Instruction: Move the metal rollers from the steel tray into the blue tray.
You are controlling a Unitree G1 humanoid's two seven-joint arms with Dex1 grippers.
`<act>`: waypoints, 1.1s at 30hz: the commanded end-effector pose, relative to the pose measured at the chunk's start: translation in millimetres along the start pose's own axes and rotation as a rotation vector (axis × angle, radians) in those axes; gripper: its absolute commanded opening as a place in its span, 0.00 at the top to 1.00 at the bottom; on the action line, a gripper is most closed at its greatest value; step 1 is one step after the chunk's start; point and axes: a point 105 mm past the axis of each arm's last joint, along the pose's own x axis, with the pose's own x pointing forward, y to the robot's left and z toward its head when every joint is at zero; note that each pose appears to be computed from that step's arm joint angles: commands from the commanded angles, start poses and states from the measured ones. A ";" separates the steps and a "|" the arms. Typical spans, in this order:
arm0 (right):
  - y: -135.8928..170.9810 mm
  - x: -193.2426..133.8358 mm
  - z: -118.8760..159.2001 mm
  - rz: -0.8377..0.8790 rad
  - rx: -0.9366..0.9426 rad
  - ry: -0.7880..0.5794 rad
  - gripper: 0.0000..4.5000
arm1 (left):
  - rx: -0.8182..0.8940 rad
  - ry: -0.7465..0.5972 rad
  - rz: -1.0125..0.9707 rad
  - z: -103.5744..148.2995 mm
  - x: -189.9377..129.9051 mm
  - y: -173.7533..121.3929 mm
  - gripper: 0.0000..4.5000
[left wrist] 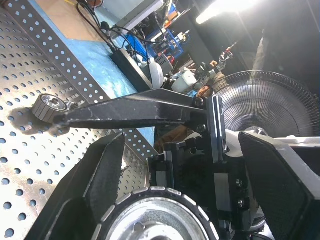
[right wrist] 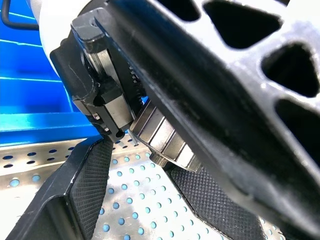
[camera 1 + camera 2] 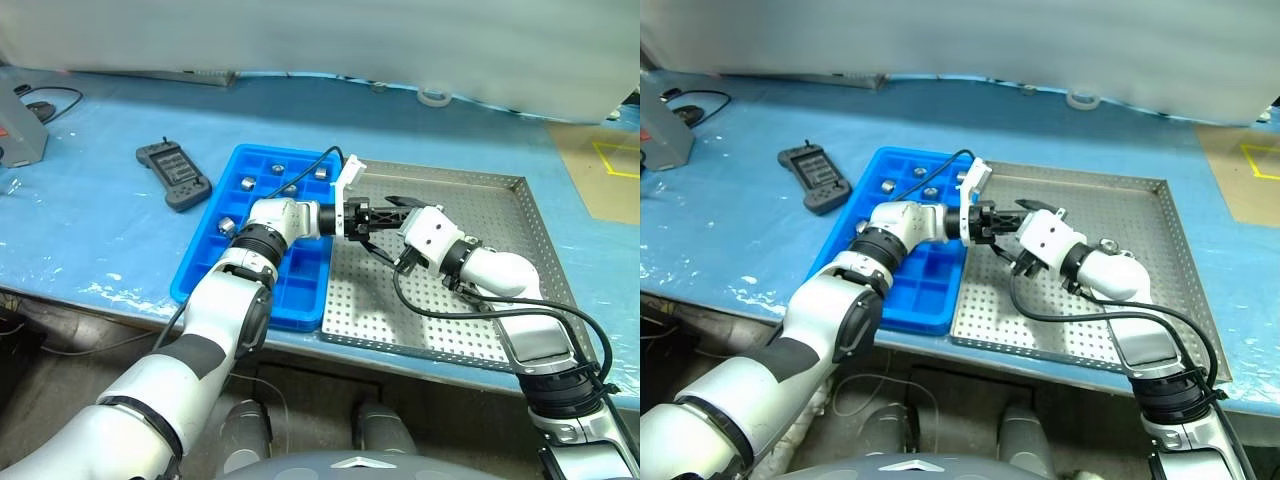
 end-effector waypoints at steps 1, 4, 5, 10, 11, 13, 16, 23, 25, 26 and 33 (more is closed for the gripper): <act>-6.7 -5.7 15.9 -0.025 -0.055 -0.071 0.01 | 0.004 -0.004 0.068 1.5 -7.8 9.4 0.16; -7.7 -5.0 13.3 -0.030 -0.060 -0.060 0.01 | 0.013 0.004 0.078 1.5 -10.4 11.1 0.16; -8.4 -4.2 13.6 -0.034 -0.062 -0.061 0.01 | 0.015 0.006 0.082 1.0 -10.4 11.7 0.16; -12.6 -2.1 16.1 -0.057 -0.069 -0.070 0.01 | 0.011 -0.012 0.086 1.7 -8.4 13.1 0.16; -13.4 -1.9 16.6 -0.062 -0.068 -0.072 0.01 | 0.010 -0.018 0.081 2.7 -7.5 12.2 0.16; -13.8 -1.8 16.7 -0.065 -0.067 -0.072 0.01 | 0.007 -0.028 0.074 4.2 -6.3 10.9 0.16; -12.3 -0.5 17.0 -0.068 -0.066 -0.072 0.01 | 0.003 -0.060 0.061 11.7 -5.0 7.0 0.16; -14.8 5.4 19.3 -0.072 -0.067 -0.080 0.01 | -0.017 -0.059 -0.103 27.1 1.3 -24.3 0.16; -15.4 6.9 21.0 -0.067 -0.080 -0.084 0.01 | -0.037 -0.055 -0.079 23.8 -0.5 -19.4 0.16; -15.3 7.4 22.0 -0.065 -0.085 -0.087 0.01 | -0.044 -0.059 -0.071 23.4 -1.5 -17.6 0.16; -13.7 8.7 25.2 -0.061 -0.091 -0.097 0.09 | -0.055 -0.060 -0.005 17.3 -4.7 -4.6 0.16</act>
